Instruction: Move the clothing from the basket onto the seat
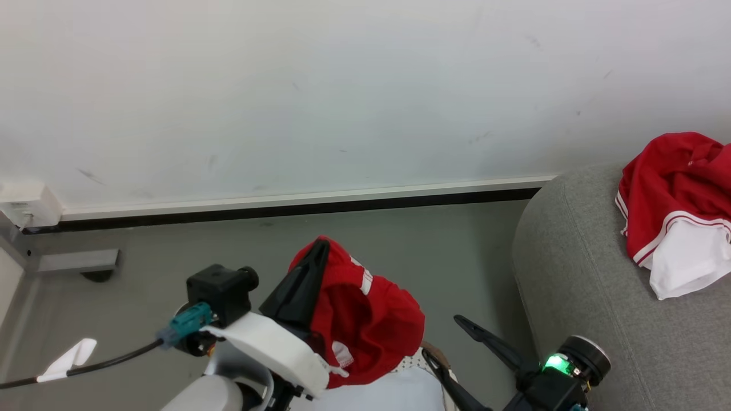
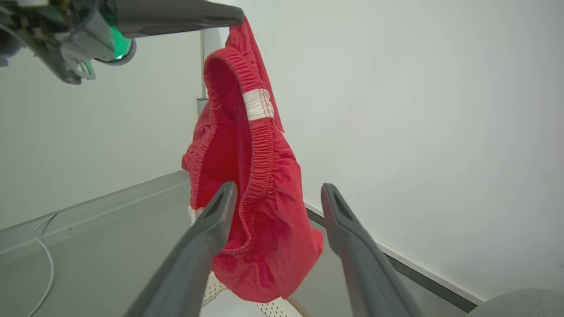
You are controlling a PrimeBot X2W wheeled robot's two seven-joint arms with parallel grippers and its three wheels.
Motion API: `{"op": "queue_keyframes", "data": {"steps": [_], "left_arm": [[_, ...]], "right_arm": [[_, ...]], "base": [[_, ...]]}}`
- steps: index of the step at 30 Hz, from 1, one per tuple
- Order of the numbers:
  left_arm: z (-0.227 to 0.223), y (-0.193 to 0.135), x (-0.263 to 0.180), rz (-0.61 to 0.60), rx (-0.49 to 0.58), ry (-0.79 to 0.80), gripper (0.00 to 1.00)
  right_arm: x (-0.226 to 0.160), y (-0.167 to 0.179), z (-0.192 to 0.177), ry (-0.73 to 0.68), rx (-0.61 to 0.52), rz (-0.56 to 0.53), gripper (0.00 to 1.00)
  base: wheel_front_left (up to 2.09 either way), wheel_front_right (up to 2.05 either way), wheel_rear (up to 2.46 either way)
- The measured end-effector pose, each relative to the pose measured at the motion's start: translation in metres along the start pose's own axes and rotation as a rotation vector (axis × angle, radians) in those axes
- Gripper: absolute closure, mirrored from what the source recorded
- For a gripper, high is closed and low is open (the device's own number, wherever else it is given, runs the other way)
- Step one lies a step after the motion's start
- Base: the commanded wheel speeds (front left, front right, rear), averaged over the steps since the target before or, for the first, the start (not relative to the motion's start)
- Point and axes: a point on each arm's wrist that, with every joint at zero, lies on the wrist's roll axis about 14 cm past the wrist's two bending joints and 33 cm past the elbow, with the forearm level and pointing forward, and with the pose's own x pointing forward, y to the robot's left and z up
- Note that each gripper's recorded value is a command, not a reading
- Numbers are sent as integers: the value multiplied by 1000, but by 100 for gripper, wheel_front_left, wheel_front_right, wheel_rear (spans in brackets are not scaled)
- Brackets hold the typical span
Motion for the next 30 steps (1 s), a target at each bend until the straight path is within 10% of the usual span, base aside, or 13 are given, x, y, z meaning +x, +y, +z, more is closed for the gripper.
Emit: {"op": "queue_keyframes", "data": {"steps": [22,23,24,30], "left_arm": [[-5,-25,2,-79,-10,26,100],[-5,-26,2,-81,-11,26,100],[-5,-27,3,-84,-10,26,100],[-4,-26,4,-80,-8,21,100]], "right_arm": [[72,40,-17,139,-42,243,0],[72,41,-21,155,-38,246,58],[73,43,-23,164,-18,243,89],[85,37,-10,143,6,225,100]], "base": [[0,0,0],[0,0,0],[0,0,0],[0,0,0]]}}
